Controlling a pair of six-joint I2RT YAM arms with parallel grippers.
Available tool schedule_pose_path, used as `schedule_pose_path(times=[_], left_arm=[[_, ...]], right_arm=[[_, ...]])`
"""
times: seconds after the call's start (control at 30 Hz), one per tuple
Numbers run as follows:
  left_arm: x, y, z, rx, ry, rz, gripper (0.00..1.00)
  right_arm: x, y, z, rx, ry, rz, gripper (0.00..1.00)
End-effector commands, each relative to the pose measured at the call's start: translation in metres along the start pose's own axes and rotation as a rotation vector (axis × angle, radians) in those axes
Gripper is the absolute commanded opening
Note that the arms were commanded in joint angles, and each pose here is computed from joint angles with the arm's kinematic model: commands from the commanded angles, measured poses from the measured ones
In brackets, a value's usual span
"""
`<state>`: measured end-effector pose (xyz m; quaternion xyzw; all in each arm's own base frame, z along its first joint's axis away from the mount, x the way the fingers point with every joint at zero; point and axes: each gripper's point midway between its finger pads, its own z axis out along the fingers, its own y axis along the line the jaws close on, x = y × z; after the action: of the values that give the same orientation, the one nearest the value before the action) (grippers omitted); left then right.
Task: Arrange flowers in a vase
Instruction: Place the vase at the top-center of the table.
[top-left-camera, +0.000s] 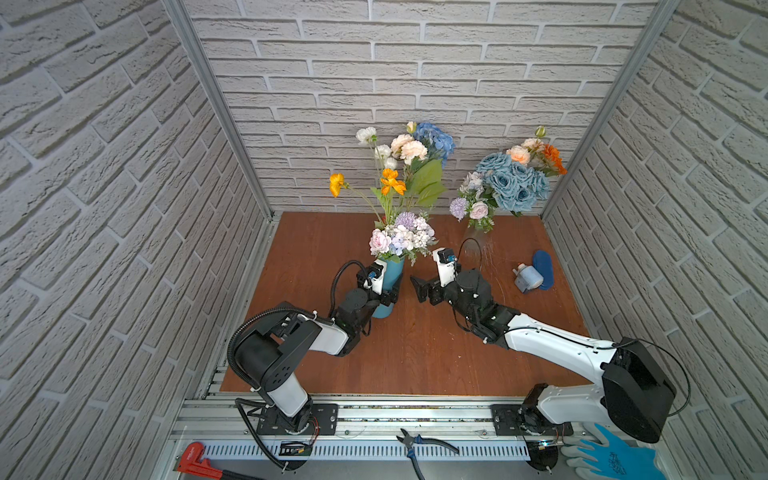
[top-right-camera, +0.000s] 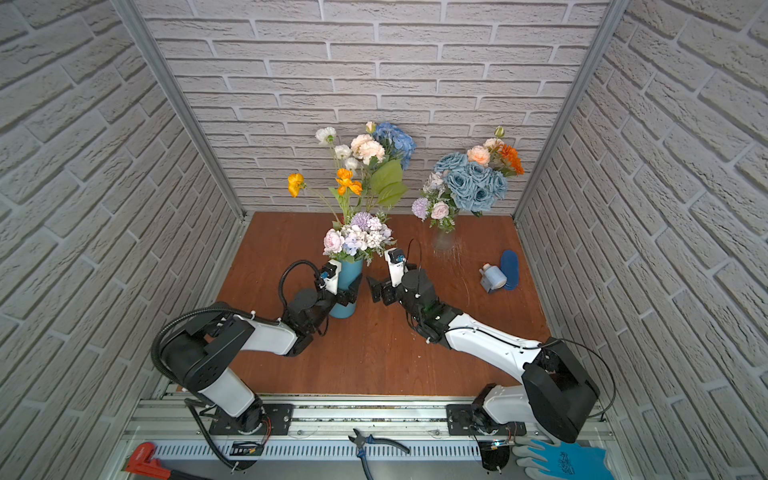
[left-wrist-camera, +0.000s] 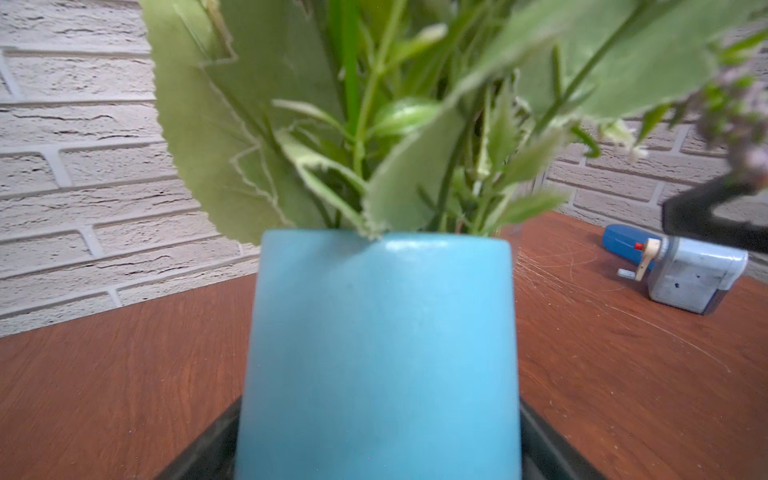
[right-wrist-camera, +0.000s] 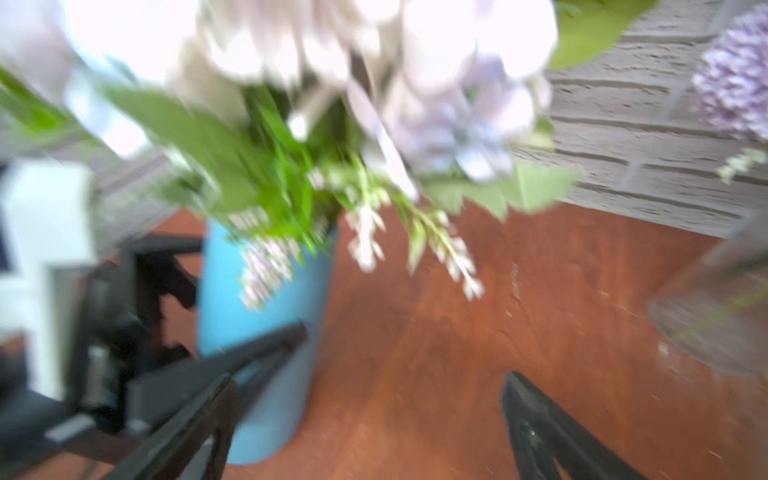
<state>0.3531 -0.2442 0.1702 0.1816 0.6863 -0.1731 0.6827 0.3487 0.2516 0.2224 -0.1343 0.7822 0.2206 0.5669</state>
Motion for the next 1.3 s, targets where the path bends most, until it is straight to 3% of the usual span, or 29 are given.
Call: schedule_pose_path(times=[0.0, 0.27, 0.63, 0.9, 1.27], left_arm=[[-0.063, -0.01, -0.009, 0.044, -0.21, -0.038, 0.49], [-0.08, -0.014, -0.017, 0.065, -0.251, -0.044, 0.48], [-0.076, -0.015, -0.017, 0.065, -0.24, -0.053, 0.47], [-0.074, -0.018, -0.018, 0.075, -0.237, -0.053, 0.47], [-0.073, -0.02, -0.018, 0.085, -0.233, -0.052, 0.46]], right_arm=[[-0.029, 0.025, 0.003, -0.141, -0.088, 0.093, 0.99], [-0.027, 0.027, 0.012, -0.214, -0.126, 0.164, 0.99], [-0.005, 0.033, 0.039, -0.298, -0.057, 0.291, 0.99], [-0.014, 0.039, 0.053, -0.434, -0.136, 0.402, 0.98], [-0.009, 0.052, 0.069, -0.498, -0.079, 0.428, 0.97]])
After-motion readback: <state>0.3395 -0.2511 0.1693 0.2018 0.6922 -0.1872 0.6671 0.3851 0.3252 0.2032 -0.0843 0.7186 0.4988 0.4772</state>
